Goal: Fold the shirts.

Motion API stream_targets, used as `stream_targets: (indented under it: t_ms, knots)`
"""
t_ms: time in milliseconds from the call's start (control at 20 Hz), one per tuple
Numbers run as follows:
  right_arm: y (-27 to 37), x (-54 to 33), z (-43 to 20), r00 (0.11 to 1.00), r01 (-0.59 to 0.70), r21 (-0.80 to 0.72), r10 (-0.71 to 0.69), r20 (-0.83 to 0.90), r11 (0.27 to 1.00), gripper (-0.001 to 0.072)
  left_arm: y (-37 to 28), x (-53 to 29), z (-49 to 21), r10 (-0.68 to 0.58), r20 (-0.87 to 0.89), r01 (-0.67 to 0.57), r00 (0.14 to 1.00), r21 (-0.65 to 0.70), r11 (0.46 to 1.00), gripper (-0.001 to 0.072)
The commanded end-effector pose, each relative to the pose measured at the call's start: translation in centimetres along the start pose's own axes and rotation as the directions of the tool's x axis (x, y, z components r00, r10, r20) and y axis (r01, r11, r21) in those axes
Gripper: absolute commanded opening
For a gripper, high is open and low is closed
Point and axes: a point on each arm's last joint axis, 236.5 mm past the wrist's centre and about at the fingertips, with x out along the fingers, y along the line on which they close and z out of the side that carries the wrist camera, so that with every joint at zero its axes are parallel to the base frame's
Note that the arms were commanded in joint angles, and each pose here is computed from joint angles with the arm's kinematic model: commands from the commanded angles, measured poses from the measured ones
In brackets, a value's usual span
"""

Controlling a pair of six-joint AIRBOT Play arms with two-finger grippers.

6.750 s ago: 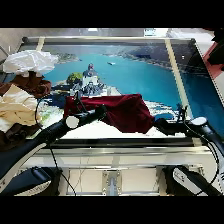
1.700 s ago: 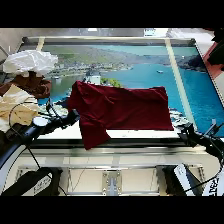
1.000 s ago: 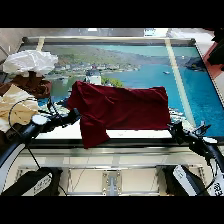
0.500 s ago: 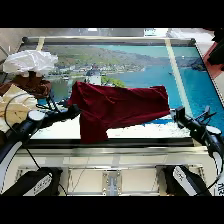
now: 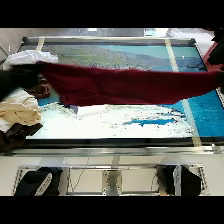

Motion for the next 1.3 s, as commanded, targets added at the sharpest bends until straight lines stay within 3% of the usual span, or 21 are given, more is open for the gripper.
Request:
stream_targets:
  t_ms: [0,200,350,450,600,750,900,1050,1250]
  knots:
    - [3.9,-7.3,7.3,0.970,0.159,-0.222,-0.110,0.218,0.962,0.0027,-0.3,-9.0,8.6,0.118,0.208,-0.144,0.971,0.118,0.982,0.0008]
    - [6.7,-9.0,12.0,0.943,0.153,-0.264,-0.061,0.328,0.952,0.0028,-1.2,-9.9,11.6,0.099,0.256,-0.145,0.962,0.166,0.975,0.0008]
    - [7.5,-6.6,13.3,0.953,0.027,-0.212,0.039,0.302,0.977,0.0028,0.0,-6.4,10.7,0.114,0.195,-0.149,0.974,0.178,0.973,0.0008]
    - [7.4,-2.9,11.1,0.975,-0.130,-0.133,0.151,0.162,0.983,0.0028,2.0,-2.0,8.4,0.146,0.083,-0.159,0.986,0.180,0.971,0.0008]
    - [3.9,3.3,3.2,0.945,-0.256,0.060,0.263,-0.192,0.965,0.0028,5.6,6.6,-0.3,0.176,-0.253,-0.141,0.951,0.150,0.979,0.0008]
    - [-0.4,9.1,-7.1,0.848,-0.203,0.203,0.275,-0.452,0.958,0.0028,9.1,13.7,-9.4,0.181,-0.504,-0.142,0.845,0.115,0.983,0.0008]
    - [-4.6,15.4,-18.0,0.775,-0.071,0.168,0.161,-0.611,0.983,0.0028,12.4,20.1,-17.3,0.183,-0.625,-0.163,0.759,0.089,0.983,0.0009]
    - [-6.0,21.9,-24.6,0.783,-0.003,0.150,0.095,-0.614,0.989,0.0028,15.2,25.4,-22.7,0.196,-0.631,-0.232,0.751,0.026,0.972,0.0008]
    - [-7.9,27.7,-27.7,0.858,0.091,0.121,-0.016,-0.513,0.988,0.0029,17.5,29.1,-24.4,0.238,-0.563,-0.276,0.791,0.019,0.961,0.0009]
